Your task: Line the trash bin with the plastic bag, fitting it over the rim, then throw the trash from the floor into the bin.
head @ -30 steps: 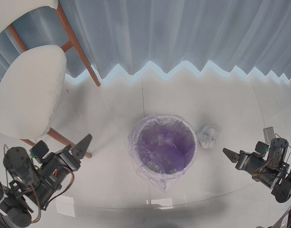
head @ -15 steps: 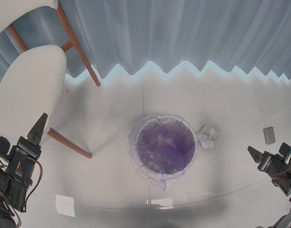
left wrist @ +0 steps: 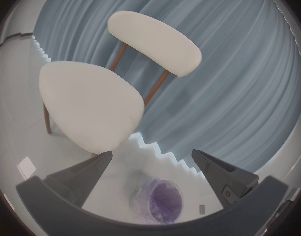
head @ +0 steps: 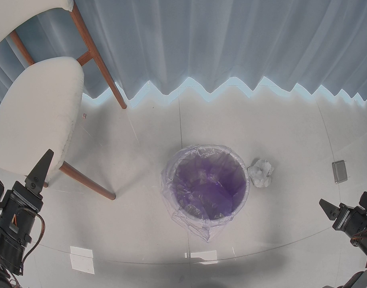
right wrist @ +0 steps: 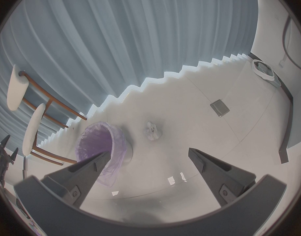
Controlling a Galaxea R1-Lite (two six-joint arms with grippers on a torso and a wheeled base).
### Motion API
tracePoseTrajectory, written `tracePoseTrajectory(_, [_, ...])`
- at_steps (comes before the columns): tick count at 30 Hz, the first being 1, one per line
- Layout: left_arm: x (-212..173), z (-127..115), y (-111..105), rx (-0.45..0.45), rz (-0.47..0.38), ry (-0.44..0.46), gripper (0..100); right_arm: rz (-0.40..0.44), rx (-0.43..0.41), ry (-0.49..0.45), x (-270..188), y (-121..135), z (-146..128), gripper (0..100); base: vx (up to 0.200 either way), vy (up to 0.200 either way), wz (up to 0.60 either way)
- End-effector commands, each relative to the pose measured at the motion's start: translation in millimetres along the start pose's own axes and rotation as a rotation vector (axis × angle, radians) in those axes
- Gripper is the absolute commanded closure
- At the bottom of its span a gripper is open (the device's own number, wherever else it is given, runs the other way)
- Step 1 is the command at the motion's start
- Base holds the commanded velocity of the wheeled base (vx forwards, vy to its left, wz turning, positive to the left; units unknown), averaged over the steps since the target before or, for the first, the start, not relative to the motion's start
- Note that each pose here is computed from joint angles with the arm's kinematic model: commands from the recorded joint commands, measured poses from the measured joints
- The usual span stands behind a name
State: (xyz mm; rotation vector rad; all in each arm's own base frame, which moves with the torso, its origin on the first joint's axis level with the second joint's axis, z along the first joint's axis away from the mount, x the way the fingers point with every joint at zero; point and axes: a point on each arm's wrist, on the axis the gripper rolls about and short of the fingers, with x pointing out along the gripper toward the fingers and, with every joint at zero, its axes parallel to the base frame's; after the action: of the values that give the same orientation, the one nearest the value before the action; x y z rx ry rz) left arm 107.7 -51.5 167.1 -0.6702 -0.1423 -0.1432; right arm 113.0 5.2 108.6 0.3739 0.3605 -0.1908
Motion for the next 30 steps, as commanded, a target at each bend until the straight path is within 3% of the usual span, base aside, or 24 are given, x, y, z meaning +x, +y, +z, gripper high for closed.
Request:
tracePoseTrajectory(1, [-3.6,-13.2,-1.4,0.003,-0.158,0.196,0,0.044,-0.022,0.005,-6.2,1.8,-4.5,0,0.000,0.000,0.00])
tracePoseTrajectory(4, [-0.2,-22.6,-3.2,-0.017,-0.279,0.351,0,0.056,-0.055,0.001,-6.8,3.1,-4.1,0,0.000,0.000,0.00])
tracePoseTrajectory(6, [3.8,-32.7,-1.0,-0.050,-0.305,0.469,0,0.060,-0.060,0.000,-6.9,3.5,-4.1,0,0.000,0.000,0.00])
tracePoseTrajectory(8, [11.1,-40.5,-1.2,-0.110,-0.303,0.567,0,0.068,-0.064,0.000,-6.8,4.3,-4.0,0,0.000,0.000,0.00])
tracePoseTrajectory(11, [34.2,-52.8,-6.4,-0.295,-0.248,0.735,0,0.086,-0.068,-0.001,-6.7,5.4,-3.3,0,0.000,0.000,0.00])
tracePoseTrajectory(14, [62.9,-68.6,-11.3,-0.349,-0.195,0.828,0,0.094,-0.070,-0.009,-7.3,5.8,-2.5,0,0.000,0.000,0.00])
tracePoseTrajectory(18, [96.9,-96.8,-13.0,-0.298,-0.167,0.870,0,0.140,-0.094,-0.021,-9.3,9.4,0.3,0,0.000,0.000,0.00])
tracePoseTrajectory(21, [107.3,-104.0,-14.0,-0.237,-0.161,0.842,0,0.254,-0.117,0.000,-1.1,24.6,13.7,0,0.000,0.000,0.00])
tracePoseTrajectory(22, [107.9,-105.2,-13.1,-0.208,-0.145,0.826,0,0.293,-0.127,0.051,11.2,35.0,21.0,0,0.000,0.000,0.00])
tracePoseTrajectory(26, [101.9,-105.2,-3.5,-0.189,-0.094,0.826,0,0.308,-0.167,0.212,55.4,62.2,24.1,0,0.000,0.000,0.00])
tracePoseTrajectory(30, [83.8,-106.6,13.7,-0.117,-0.034,0.799,0,0.324,-0.201,0.216,108.2,93.6,33.8,0,0.000,0.000,0.00])
